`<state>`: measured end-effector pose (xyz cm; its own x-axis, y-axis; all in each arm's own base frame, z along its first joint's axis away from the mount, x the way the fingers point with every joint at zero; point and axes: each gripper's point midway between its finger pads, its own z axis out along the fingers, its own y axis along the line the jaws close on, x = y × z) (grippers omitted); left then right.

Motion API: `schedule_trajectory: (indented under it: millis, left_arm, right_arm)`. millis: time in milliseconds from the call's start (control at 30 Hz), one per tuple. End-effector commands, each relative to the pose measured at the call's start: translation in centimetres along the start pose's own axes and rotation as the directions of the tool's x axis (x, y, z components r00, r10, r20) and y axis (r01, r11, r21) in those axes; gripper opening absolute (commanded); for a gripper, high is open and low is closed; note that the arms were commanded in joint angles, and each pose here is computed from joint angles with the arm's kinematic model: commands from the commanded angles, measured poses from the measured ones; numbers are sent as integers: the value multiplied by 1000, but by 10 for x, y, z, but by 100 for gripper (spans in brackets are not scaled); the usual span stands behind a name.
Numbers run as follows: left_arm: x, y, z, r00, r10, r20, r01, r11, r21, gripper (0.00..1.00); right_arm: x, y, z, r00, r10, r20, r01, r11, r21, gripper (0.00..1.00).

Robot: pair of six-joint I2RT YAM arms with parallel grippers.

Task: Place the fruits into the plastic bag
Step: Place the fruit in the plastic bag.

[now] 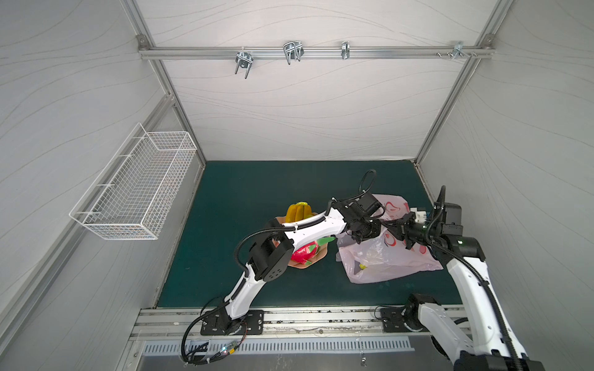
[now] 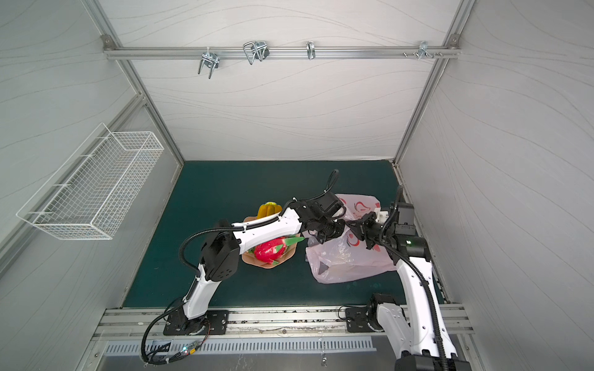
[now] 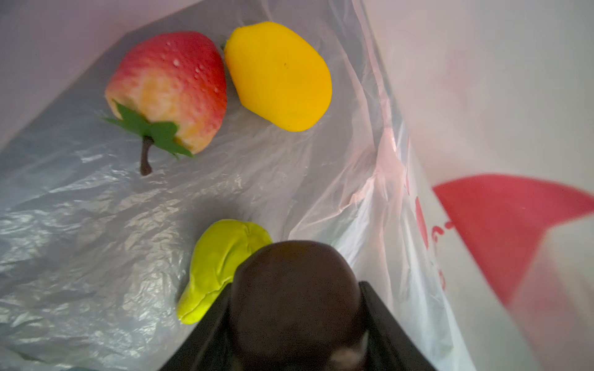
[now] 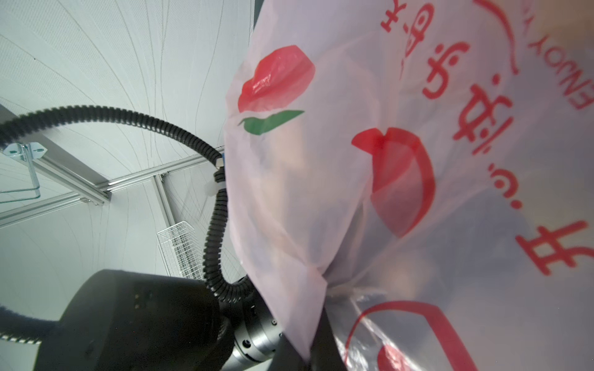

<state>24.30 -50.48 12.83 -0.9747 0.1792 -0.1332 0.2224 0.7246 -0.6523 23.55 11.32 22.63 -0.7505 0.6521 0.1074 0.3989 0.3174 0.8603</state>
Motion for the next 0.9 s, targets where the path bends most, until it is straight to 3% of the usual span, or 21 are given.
schedule_trajectory:
  millis: [0, 267, 400, 567, 733, 867]
  left_arm:
    - [9, -29, 9, 999, -1, -46, 8, 988, 152, 35]
    - [29, -26, 22, 995, -13, -97, 27, 990, 139, 38]
    - [40, -26, 29, 992, -9, -123, 25, 991, 128, 45]
    - [50, -27, 35, 989, -11, -146, 28, 993, 114, 71]
    - [49, -26, 26, 991, -13, -133, 26, 995, 96, 83]
    - [43, -24, 13, 993, -24, -114, 34, 996, 85, 86]
  right_arm:
    - [3, -4, 3, 999, 28, -33, -28, 1000, -8, 0]
    - [2, -2, 4, 998, 37, -41, -39, 999, -36, 0]
    - [2, -1, 4, 998, 47, -42, -49, 998, -50, 0]
    - [1, -1, 5, 998, 55, -42, -57, 997, -55, 0]
    - [1, 0, 4, 998, 56, -38, -58, 997, -58, 0]
    - [2, 0, 2, 998, 56, -33, -58, 997, -58, 0]
